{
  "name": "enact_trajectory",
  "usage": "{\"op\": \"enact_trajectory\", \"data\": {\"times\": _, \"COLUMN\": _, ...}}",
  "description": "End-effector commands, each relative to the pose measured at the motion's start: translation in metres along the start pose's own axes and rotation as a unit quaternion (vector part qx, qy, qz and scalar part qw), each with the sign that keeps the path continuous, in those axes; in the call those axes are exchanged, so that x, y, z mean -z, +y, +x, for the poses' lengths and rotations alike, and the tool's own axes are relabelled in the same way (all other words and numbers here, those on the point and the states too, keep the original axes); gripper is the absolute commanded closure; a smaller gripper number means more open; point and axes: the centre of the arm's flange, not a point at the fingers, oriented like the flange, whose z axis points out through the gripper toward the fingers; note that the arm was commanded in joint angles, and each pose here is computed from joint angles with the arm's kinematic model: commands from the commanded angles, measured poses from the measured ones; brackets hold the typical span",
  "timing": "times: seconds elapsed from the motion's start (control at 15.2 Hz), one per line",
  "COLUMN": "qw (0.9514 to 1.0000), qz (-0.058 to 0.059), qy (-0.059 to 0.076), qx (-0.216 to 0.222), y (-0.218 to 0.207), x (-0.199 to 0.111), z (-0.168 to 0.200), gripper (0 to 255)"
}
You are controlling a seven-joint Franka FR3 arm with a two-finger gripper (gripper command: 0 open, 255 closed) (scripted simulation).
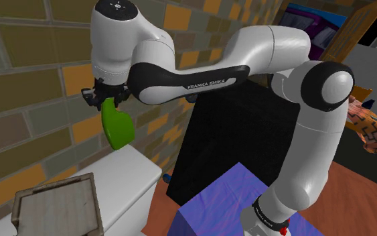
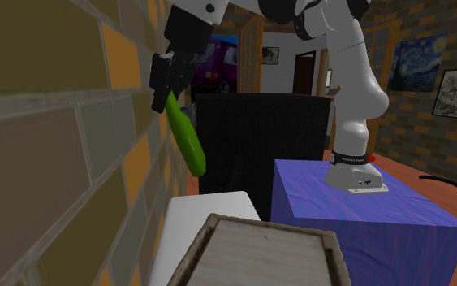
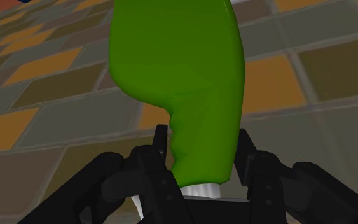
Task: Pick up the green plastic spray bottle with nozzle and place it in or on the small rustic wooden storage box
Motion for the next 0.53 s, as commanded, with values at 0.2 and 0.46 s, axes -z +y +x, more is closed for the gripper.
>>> {"op": "enact_trajectory", "data": {"times": 0.2, "qw": 1.0000, "qz": 0.000, "qy": 0.000, "qx": 0.000, "y": -0.039, "x": 0.025, "z": -0.026, "gripper": 255}}
{"op": "enact_trajectory", "data": {"times": 0.46, "qw": 1.0000, "qz": 0.000, "qy": 0.000, "qx": 0.000, "y": -0.078, "x": 0.047, "z": -0.053, "gripper": 255}}
